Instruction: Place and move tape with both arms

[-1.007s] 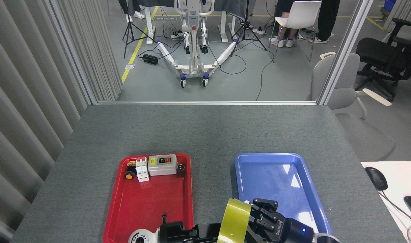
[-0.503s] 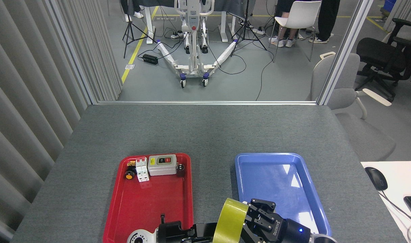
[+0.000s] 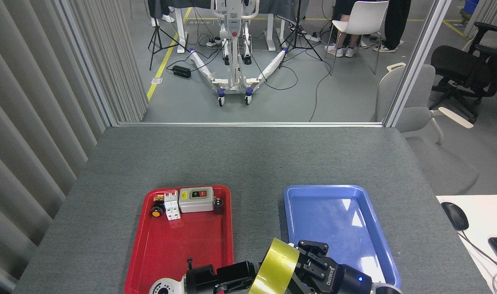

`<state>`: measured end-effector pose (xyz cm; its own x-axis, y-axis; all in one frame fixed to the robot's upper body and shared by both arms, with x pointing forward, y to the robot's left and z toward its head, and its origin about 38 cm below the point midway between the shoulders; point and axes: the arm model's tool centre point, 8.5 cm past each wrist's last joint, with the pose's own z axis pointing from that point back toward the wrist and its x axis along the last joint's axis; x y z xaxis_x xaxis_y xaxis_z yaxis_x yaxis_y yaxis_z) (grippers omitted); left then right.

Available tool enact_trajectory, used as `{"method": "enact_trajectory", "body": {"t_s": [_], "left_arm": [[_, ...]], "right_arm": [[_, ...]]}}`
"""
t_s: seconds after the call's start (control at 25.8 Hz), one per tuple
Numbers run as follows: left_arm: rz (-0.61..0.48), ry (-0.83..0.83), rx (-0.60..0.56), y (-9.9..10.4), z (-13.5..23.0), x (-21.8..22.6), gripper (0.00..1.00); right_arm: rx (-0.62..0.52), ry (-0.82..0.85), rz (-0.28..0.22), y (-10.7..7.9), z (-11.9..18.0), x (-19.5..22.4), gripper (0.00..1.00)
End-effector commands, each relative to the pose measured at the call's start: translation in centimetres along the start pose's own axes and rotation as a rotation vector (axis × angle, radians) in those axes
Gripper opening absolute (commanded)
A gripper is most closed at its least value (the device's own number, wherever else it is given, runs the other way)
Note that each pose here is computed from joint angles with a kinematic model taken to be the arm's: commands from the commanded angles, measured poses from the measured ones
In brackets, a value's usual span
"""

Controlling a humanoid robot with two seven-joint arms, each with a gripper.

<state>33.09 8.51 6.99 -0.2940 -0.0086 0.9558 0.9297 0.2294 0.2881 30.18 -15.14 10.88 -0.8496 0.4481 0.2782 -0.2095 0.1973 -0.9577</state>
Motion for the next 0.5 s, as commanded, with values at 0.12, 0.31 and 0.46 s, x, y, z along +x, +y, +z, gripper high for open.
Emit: {"method": "enact_trajectory", "body": {"t_s": [0.12, 0.31, 0.46], "left_arm": [[-0.003, 0.015, 0.131, 1.5, 1.2, -0.4, 1.00], [-0.038, 0.085, 0.268, 3.0, 2.7, -0.9, 1.00], [-0.067, 0.110, 0.372, 3.6, 3.6, -1.1, 1.00]], "right_arm": [[0.023, 0.012, -0.020, 0.5, -0.4, 0.2, 0.26], [0.015, 0.012, -0.030, 0.5, -0.6, 0.4, 0.26], [0.021, 0.060, -0.045, 1.0, 0.8, -0.2, 0.26]]}}
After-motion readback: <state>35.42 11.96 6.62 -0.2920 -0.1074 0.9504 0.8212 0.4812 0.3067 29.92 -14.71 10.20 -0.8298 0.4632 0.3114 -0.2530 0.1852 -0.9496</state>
